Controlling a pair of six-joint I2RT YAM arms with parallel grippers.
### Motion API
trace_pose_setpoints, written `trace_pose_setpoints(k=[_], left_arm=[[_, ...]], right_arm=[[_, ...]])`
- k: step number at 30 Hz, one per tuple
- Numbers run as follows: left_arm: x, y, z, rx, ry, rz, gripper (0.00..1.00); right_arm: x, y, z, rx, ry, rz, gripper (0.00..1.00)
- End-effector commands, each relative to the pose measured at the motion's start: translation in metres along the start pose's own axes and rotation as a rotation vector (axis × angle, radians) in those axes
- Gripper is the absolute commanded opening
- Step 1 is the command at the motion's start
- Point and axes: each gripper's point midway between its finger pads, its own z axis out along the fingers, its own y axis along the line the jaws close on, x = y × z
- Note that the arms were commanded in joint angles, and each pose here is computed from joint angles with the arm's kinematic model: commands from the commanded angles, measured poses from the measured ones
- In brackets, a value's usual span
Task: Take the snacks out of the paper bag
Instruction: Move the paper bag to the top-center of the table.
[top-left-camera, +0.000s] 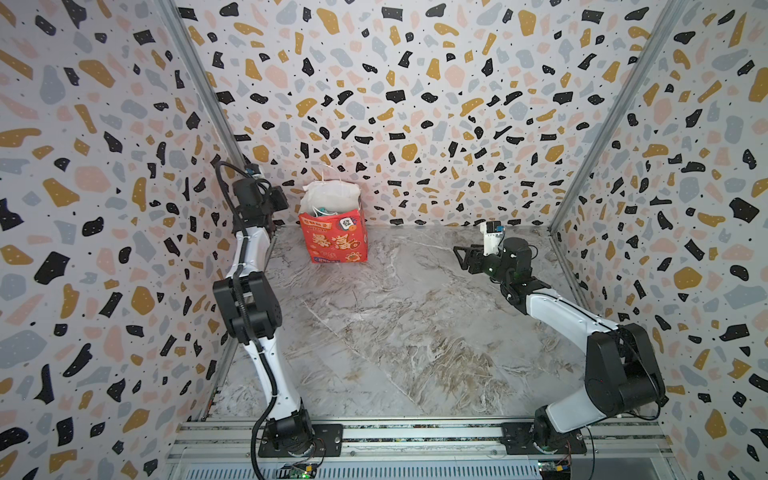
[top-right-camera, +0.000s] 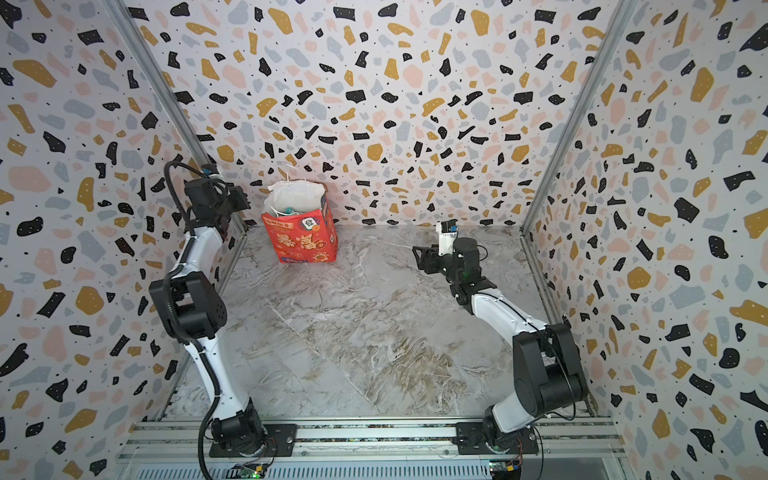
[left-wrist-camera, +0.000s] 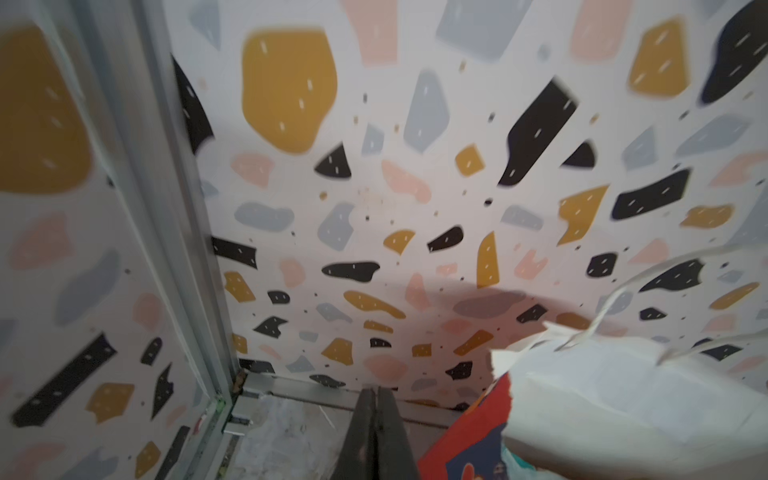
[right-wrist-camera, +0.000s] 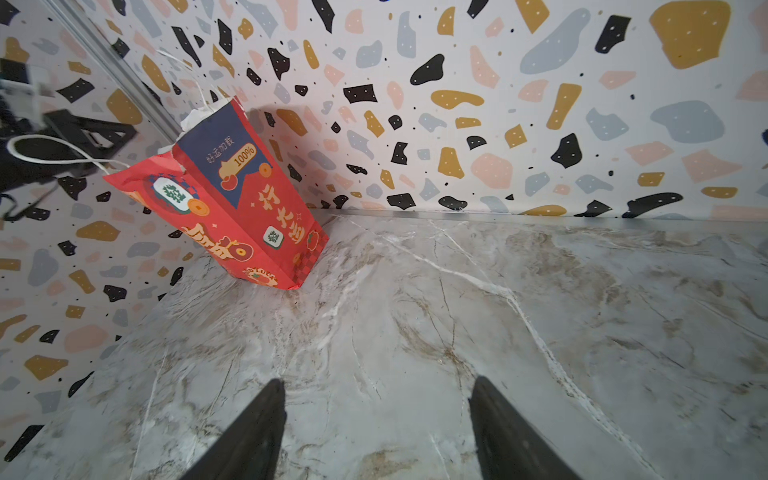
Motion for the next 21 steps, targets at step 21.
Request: trace_pose_setpoints(k=[21], left_arm=[[0.107,0.001,0.095,0.234,0.031,-0.193,0.00]], right_arm=[[-0.023,0.071,-0.024,-0.318,-0.165,-0.107,0.75]])
